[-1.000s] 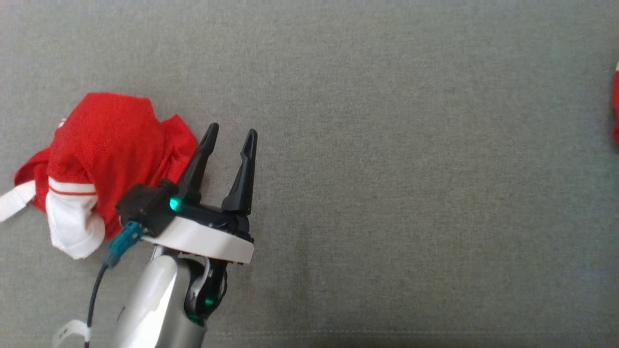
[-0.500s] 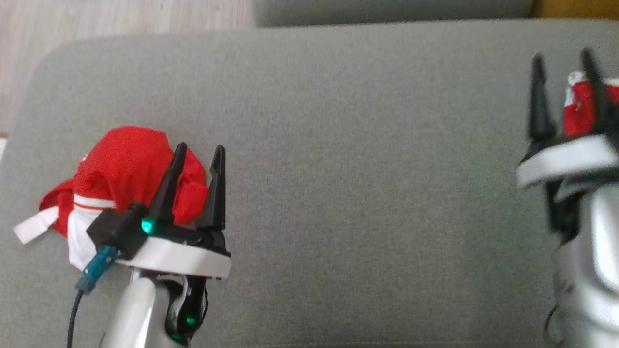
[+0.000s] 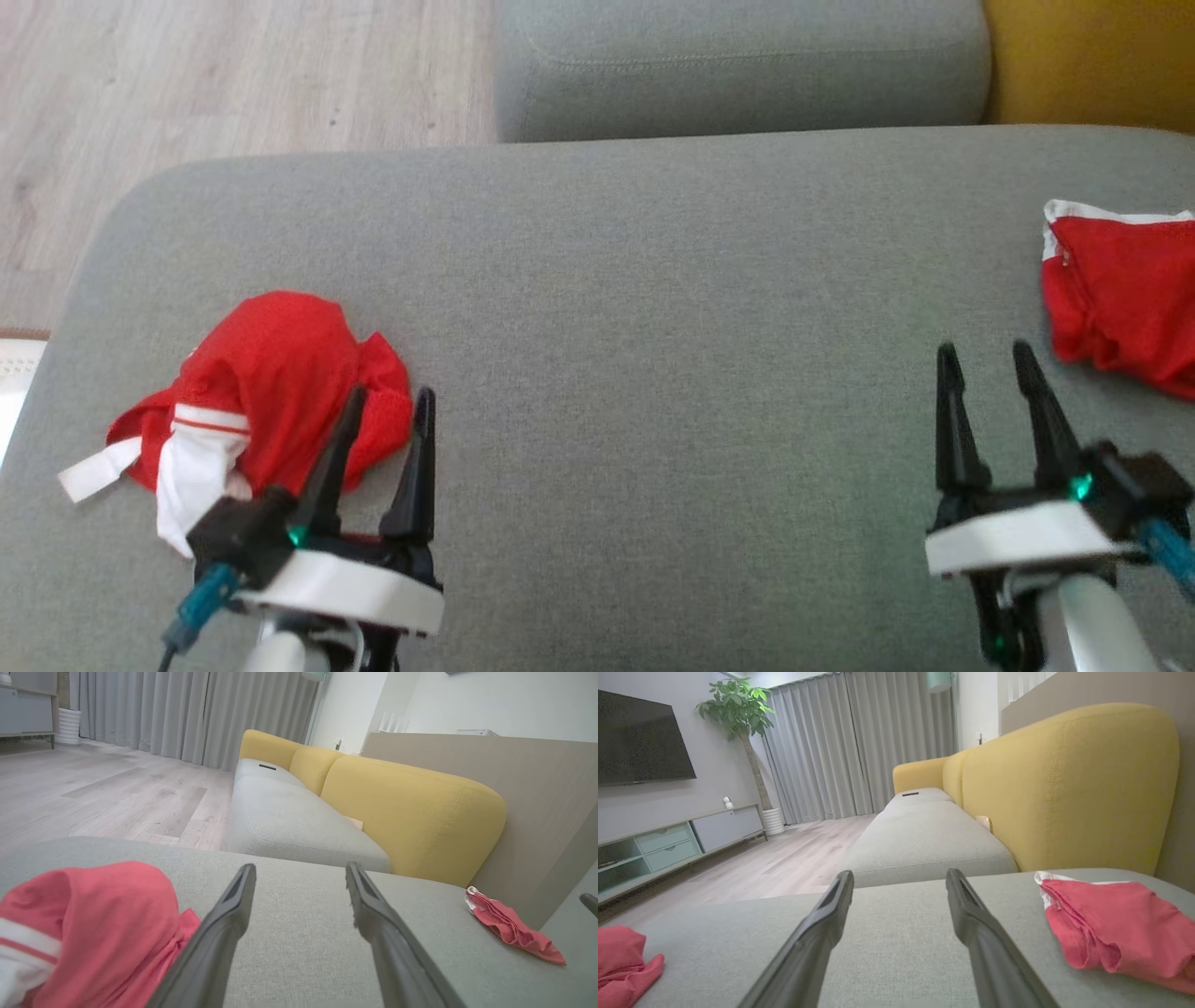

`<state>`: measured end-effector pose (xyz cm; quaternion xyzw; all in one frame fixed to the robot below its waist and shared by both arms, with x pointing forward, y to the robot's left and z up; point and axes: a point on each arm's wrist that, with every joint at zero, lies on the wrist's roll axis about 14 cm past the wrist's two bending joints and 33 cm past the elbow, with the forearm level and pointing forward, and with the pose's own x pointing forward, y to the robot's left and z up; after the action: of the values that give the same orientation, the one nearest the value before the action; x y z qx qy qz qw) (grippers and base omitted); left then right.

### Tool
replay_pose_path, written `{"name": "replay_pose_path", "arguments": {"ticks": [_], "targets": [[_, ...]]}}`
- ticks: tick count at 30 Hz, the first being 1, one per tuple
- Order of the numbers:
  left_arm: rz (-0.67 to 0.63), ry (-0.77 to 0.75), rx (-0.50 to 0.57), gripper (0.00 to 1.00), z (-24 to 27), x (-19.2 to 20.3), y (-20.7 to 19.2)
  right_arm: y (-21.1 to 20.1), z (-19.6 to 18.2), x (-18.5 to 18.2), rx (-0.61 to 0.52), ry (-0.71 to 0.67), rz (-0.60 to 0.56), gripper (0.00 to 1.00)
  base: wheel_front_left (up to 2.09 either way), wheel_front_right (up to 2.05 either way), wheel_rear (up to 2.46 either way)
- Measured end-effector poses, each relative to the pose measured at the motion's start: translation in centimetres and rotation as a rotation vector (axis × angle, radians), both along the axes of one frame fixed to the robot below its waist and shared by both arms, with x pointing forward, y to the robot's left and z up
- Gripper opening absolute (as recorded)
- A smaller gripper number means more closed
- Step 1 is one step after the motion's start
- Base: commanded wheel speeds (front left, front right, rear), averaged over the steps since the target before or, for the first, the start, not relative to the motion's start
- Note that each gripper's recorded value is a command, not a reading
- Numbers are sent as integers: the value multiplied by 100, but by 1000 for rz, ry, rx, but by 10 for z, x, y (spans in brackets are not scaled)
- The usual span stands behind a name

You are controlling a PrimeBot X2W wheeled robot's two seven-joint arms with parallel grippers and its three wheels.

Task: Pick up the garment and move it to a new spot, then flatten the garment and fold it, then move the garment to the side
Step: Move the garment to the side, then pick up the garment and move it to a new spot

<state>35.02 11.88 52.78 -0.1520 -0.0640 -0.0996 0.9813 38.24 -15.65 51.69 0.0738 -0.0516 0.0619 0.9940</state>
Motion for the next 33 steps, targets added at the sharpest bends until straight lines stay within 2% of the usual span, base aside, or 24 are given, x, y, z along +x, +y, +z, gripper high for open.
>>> {"name": "replay_pose_path", "arguments": {"ticks": [8, 33], "targets": [[-5, 19, 0, 100, -6, -5, -1, -1, -9, -16, 6, 24, -1, 100, 0, 0, 0], [-8, 0, -2, 100, 0, -2, -4, -7, -6, -18, 7, 13, -21, 100, 0, 0, 0]]}}
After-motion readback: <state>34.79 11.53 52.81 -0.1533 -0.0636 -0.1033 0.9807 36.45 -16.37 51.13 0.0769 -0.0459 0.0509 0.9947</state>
